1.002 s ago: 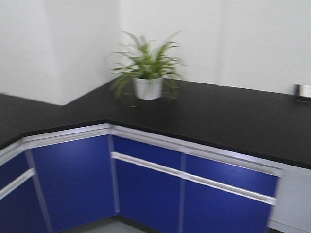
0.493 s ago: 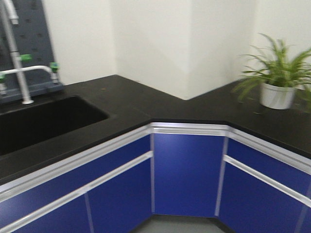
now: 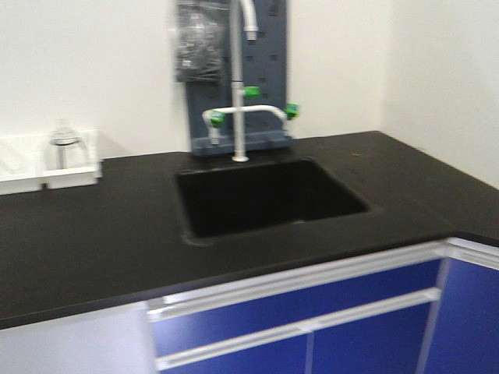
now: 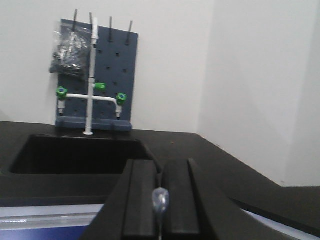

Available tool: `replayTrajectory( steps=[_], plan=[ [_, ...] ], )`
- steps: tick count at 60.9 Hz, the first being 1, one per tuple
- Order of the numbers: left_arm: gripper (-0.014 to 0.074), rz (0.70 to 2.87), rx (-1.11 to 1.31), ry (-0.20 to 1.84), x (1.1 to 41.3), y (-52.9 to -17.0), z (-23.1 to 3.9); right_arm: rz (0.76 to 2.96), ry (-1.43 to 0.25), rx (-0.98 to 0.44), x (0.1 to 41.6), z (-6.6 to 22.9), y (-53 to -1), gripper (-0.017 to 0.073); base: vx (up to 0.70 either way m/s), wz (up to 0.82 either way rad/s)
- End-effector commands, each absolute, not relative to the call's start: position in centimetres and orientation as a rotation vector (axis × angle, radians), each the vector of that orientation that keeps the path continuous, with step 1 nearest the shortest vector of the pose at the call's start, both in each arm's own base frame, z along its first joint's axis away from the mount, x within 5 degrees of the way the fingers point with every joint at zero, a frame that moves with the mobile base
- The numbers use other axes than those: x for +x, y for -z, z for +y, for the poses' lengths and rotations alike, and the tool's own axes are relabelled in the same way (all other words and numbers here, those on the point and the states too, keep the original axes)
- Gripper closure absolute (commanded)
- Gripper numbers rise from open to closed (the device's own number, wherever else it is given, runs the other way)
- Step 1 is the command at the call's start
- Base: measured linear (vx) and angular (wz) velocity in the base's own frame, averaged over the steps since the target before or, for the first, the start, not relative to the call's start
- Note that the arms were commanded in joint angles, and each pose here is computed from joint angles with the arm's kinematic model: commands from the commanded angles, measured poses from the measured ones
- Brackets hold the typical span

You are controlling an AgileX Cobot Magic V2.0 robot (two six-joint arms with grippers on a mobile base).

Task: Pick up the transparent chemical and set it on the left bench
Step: 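Drive the base to the bench with the white bins, holding the dropper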

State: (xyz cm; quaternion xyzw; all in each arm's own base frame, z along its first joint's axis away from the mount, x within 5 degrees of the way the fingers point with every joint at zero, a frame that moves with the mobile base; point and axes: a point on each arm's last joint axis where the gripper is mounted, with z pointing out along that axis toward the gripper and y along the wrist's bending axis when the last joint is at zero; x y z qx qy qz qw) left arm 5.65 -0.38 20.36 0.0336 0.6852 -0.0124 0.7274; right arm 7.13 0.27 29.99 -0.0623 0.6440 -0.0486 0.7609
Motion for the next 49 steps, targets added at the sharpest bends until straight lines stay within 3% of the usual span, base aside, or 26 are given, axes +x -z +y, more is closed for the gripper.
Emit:
replayTrajectory(
  steps=[1, 29, 49],
  plan=[
    [0.0597, 1.429, 0.064, 0.035, 5.5, -20.63, -0.36, 1.329, 0.087, -0.157, 6.97, 0.56, -31.29, 0.0562, 0.23, 0.74],
    [0.0597, 1.429, 0.064, 0.035, 5.5, -20.63, -0.36, 1.333, 0.089, -0.155, 6.98, 0.54, -31.26, 0.0562, 0.25, 0.72],
    [0.0597, 1.429, 0.064, 0.035, 5.5, -20.63, -0.36, 1.334, 0.089, -0.154, 6.99, 0.53, -31.25, 0.0562, 0.28, 0.44]
  ],
)
